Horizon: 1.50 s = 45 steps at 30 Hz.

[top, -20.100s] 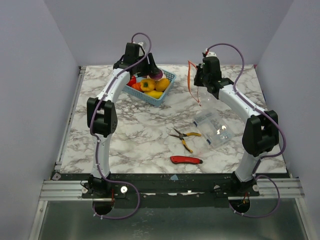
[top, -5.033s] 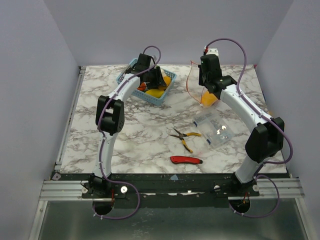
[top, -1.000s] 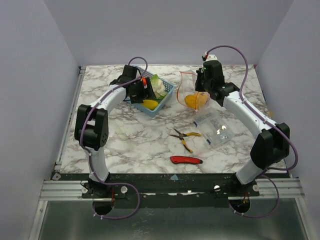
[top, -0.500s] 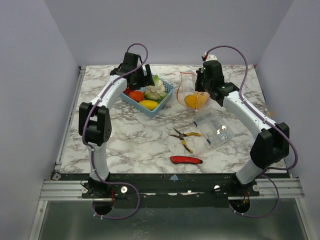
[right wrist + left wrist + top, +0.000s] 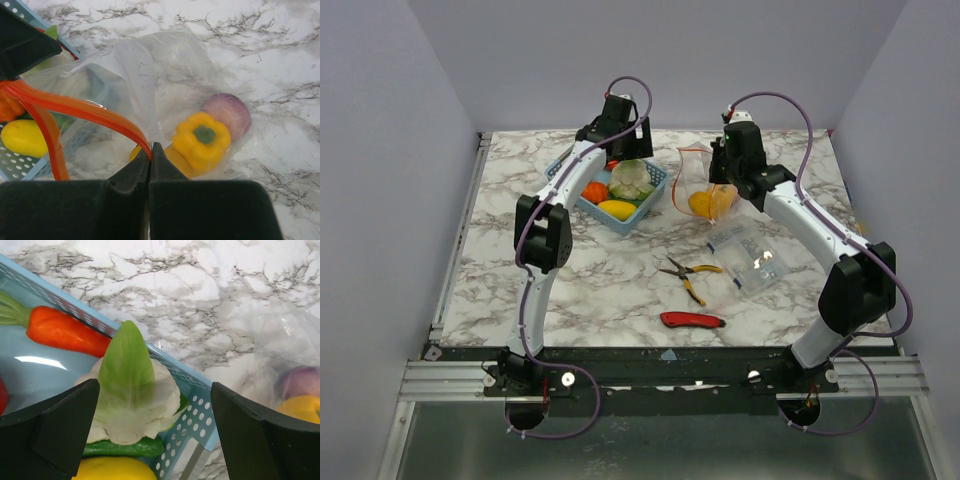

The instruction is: Place the food in the zip-top bag and seal the zipper

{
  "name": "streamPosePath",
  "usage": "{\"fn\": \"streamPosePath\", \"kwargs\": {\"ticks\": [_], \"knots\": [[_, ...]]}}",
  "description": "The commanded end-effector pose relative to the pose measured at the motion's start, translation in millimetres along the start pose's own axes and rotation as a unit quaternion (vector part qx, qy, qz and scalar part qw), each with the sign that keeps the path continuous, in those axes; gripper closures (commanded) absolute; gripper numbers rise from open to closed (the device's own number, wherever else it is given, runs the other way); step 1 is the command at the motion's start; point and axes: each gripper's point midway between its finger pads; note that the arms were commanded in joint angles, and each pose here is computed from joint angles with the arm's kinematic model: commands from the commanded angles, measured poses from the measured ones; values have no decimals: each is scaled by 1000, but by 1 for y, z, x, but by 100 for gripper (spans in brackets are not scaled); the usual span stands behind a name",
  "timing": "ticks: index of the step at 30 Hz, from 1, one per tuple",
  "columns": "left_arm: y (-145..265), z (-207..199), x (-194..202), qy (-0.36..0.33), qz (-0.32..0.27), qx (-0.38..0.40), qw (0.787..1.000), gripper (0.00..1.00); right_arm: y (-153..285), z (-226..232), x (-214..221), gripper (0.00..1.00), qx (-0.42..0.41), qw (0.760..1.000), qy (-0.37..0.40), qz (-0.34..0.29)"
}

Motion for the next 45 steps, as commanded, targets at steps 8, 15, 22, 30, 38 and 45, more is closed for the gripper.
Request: {"fn": "streamPosePath", "kwargs": {"ticks": [8, 15, 22, 30, 38, 45], "knots": [[-25, 25, 33, -21, 55, -38, 998, 10, 0, 4, -7, 99, -6, 1000, 1, -6], [-20, 21, 36, -39, 68, -20, 997, 50, -1, 4, -5, 99, -5, 1000, 1, -5], [9, 4, 11, -58, 51, 33, 996, 91, 2, 3, -8, 99, -5, 1000, 1, -8], [51, -12, -17, -61, 14, 68, 996, 100, 4, 4, -8, 99, -6, 1000, 1, -9], [77, -35, 6, -110, 31, 167, 979, 100, 5, 7, -9, 99, -13, 1000, -2, -10], [66, -25, 54, -120, 102, 204, 966, 100, 5, 9, -8, 99, -17, 1000, -3, -10]]}}
Point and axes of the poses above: each gripper's point midway between its finger pads, its own y axis back along the fingers, its own z axis along the line the jaws close on, x = y × z, and after that the axes turned 2 degrees about y, right-handed
